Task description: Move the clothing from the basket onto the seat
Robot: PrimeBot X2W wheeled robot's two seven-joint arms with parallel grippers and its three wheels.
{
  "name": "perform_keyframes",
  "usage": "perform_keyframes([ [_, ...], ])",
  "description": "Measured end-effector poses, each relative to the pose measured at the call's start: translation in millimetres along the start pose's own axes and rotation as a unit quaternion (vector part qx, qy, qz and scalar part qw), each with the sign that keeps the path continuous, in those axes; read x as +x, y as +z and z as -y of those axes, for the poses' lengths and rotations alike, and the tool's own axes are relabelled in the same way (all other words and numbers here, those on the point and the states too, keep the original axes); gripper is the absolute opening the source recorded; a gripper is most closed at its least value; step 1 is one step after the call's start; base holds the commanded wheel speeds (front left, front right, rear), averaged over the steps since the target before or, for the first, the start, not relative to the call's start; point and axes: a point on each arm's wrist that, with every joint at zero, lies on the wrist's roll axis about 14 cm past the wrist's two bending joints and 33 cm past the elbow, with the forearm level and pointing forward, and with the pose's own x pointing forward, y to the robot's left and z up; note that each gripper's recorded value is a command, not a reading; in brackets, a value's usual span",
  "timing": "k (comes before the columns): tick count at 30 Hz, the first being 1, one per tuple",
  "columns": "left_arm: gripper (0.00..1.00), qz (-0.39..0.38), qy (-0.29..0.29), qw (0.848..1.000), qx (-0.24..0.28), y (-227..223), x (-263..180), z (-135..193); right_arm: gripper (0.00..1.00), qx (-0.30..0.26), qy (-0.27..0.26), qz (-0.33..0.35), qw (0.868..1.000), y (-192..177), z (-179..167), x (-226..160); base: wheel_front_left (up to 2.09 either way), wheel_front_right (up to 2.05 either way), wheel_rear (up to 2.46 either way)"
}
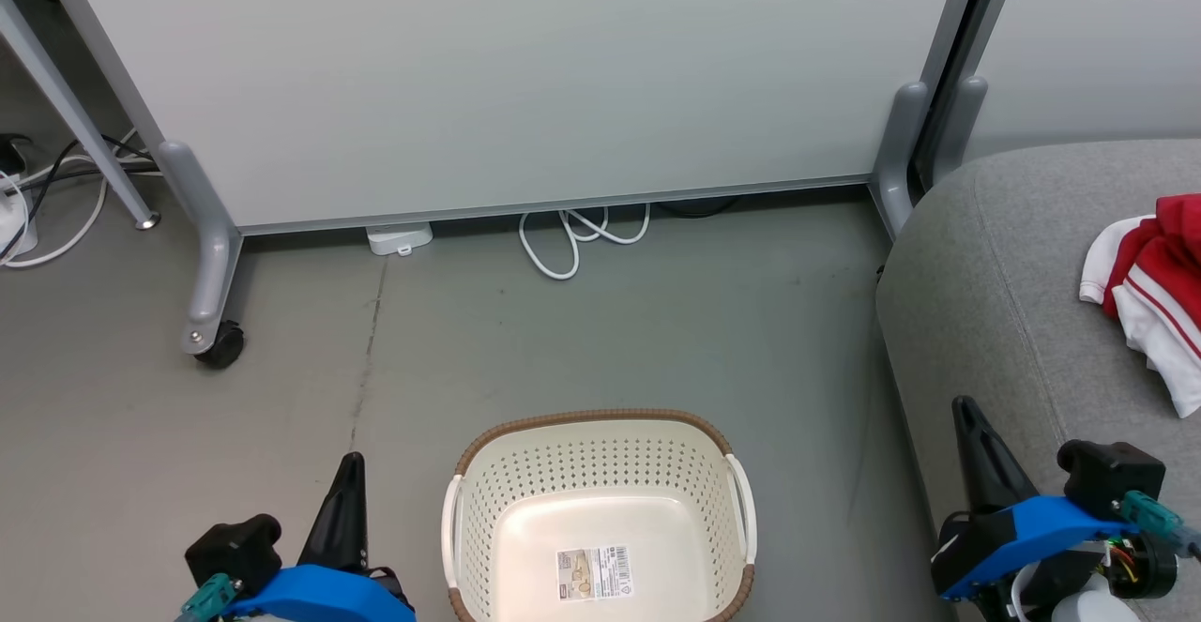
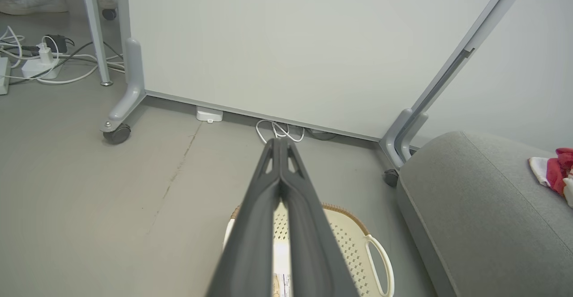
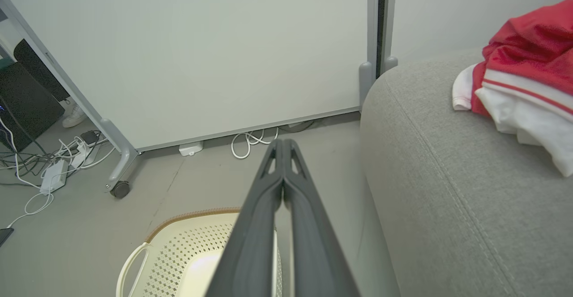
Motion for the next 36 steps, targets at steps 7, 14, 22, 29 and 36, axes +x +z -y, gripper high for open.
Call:
perform_keyframes([
  [7,0.0,0.006,0.014,0.998,-0.059,6.0,1.7,-4.5,0.0,0.069,-0.006,0.006,0.998,3.8,1.7,-0.2,0.0,0.0,0.0],
  [14,0.0,0.01,0.024,0.993,-0.114,11.3,3.1,-8.5,0.0,0.13,-0.01,0.011,0.991,6.9,3.3,-0.7,0.0,0.0,0.0],
  [22,0.0,0.018,0.032,0.984,-0.173,17.9,4.9,-11.6,0.0,0.196,-0.013,0.015,0.98,9.6,5.0,-1.3,0.0,0.0,0.0],
  [29,0.0,0.024,0.034,0.975,-0.219,23.2,6.7,-12.4,0.0,0.247,-0.014,0.017,0.969,11.5,6.4,-1.8,0.0,0.0,0.0],
  [36,0.0,0.031,0.035,0.964,-0.261,28.8,7.9,-14.3,0.0,0.294,-0.015,0.022,0.955,13.8,7.7,-2.5,0.0,0.0,0.0],
])
